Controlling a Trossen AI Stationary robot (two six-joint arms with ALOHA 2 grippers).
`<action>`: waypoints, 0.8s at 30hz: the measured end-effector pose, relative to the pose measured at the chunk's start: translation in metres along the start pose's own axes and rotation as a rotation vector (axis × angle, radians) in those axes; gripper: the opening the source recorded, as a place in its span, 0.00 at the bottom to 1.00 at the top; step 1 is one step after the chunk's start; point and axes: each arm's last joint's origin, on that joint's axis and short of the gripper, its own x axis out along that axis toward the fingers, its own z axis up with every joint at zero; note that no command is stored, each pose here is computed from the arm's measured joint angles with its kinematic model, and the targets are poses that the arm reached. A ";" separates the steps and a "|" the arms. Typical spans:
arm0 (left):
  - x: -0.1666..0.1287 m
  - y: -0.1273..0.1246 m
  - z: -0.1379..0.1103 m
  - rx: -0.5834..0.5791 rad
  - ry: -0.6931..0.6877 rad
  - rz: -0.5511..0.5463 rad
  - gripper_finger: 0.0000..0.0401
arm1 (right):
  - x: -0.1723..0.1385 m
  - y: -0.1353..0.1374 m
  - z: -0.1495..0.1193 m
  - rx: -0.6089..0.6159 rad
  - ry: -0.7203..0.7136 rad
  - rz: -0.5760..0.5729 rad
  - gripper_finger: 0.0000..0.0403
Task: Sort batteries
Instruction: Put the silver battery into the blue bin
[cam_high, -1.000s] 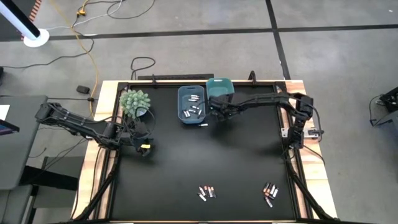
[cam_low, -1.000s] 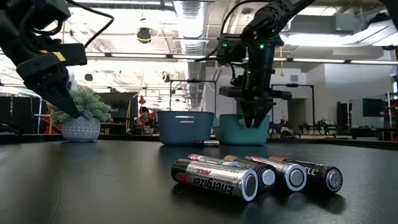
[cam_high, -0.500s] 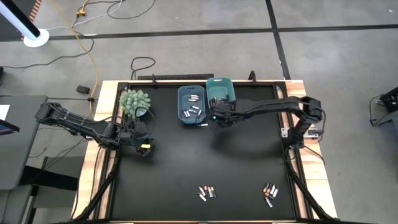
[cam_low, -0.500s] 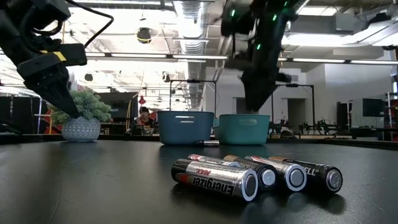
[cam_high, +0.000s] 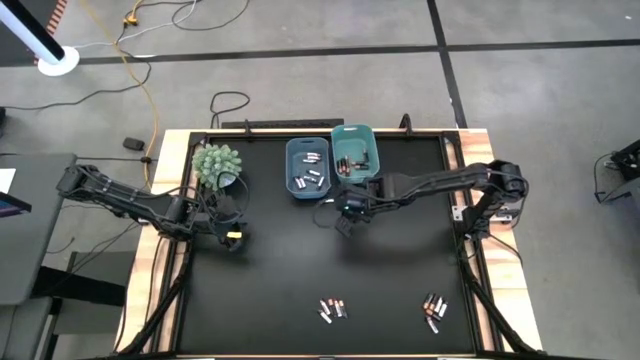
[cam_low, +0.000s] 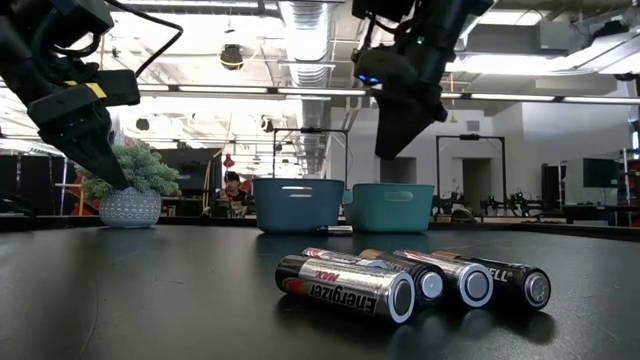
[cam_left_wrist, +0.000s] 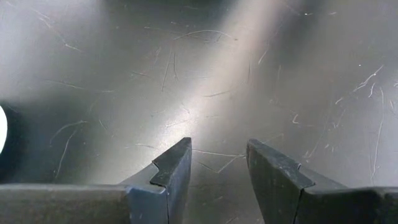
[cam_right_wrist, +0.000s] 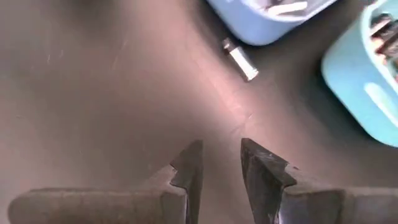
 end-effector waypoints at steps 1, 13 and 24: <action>0.000 0.000 0.000 0.000 0.000 0.000 0.37 | 0.002 0.002 -0.001 -0.017 0.004 0.005 0.31; 0.000 0.000 0.000 0.002 -0.004 -0.003 0.37 | 0.044 0.016 -0.004 -0.294 0.040 0.020 0.31; 0.000 0.000 0.000 -0.039 -0.004 -0.003 0.37 | 0.071 0.018 -0.012 -0.362 0.113 -0.009 0.31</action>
